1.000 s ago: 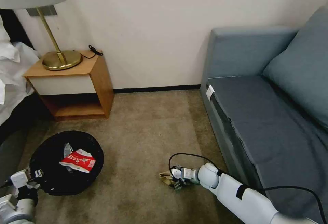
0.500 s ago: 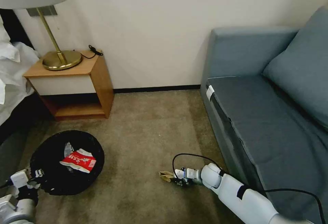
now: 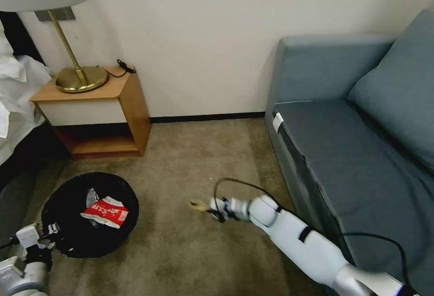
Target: Pick up the trash bin, then pick up the garbage on the floor and place it into the trash bin.
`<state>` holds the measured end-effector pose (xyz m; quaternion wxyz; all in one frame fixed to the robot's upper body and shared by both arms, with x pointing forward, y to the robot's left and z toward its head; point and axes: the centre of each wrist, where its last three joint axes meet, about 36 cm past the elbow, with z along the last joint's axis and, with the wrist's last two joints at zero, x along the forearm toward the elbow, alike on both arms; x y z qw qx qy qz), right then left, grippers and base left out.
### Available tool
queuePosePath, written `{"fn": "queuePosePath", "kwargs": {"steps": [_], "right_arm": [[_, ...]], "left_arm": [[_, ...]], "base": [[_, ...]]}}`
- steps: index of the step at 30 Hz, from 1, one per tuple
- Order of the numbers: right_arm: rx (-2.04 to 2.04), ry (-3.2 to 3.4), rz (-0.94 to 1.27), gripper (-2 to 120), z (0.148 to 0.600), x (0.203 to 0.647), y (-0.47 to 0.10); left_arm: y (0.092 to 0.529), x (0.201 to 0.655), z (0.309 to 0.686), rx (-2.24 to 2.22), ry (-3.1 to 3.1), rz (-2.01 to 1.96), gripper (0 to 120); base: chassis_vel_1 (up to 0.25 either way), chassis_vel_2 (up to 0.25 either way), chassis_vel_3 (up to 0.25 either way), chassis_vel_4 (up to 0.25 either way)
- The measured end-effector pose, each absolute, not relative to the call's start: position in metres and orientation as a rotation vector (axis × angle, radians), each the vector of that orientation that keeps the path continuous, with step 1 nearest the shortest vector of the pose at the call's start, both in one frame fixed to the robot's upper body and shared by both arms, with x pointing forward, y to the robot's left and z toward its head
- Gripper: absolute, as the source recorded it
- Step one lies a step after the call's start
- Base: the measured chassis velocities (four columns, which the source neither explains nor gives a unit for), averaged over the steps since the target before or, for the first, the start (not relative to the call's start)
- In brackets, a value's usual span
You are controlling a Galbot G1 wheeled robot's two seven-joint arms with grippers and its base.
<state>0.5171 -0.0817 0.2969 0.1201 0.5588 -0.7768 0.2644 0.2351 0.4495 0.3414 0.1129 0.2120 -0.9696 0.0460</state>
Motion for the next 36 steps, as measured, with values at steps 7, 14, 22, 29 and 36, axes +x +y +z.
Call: {"fn": "queuePosePath", "kwargs": {"steps": [7, 14, 22, 29, 36], "right_arm": [[1.843, -2.374, 0.606, 0, 0.346, 0.521, 0.008], [1.935, -2.421, 0.460, 0, 0.366, 0.504, 0.080], [1.896, -2.436, 0.485, 0, 0.356, 0.501, 0.102], [1.880, -2.440, 0.497, 0, 0.350, 0.487, 0.107], [1.873, -2.458, 0.437, 0, 0.361, 0.480, 0.114]], "left_arm": [[0.448, 0.240, 0.342, 0.602, -2.869, 0.131, 3], [0.447, 0.243, 0.342, 0.601, -2.877, 0.133, 3], [0.444, 0.243, 0.343, 0.599, -2.882, 0.137, 3], [0.434, 0.245, 0.352, 0.579, -2.909, 0.146, 3], [0.432, 0.245, 0.348, 0.562, -2.906, 0.135, 3]], "base": [[0.000, 0.000, 0.000, 0.000], [0.000, 0.000, 0.000, 0.000], [0.000, 0.000, 0.000, 0.000], [0.000, 0.000, 0.000, 0.000], [0.000, 0.000, 0.000, 0.000]]}}
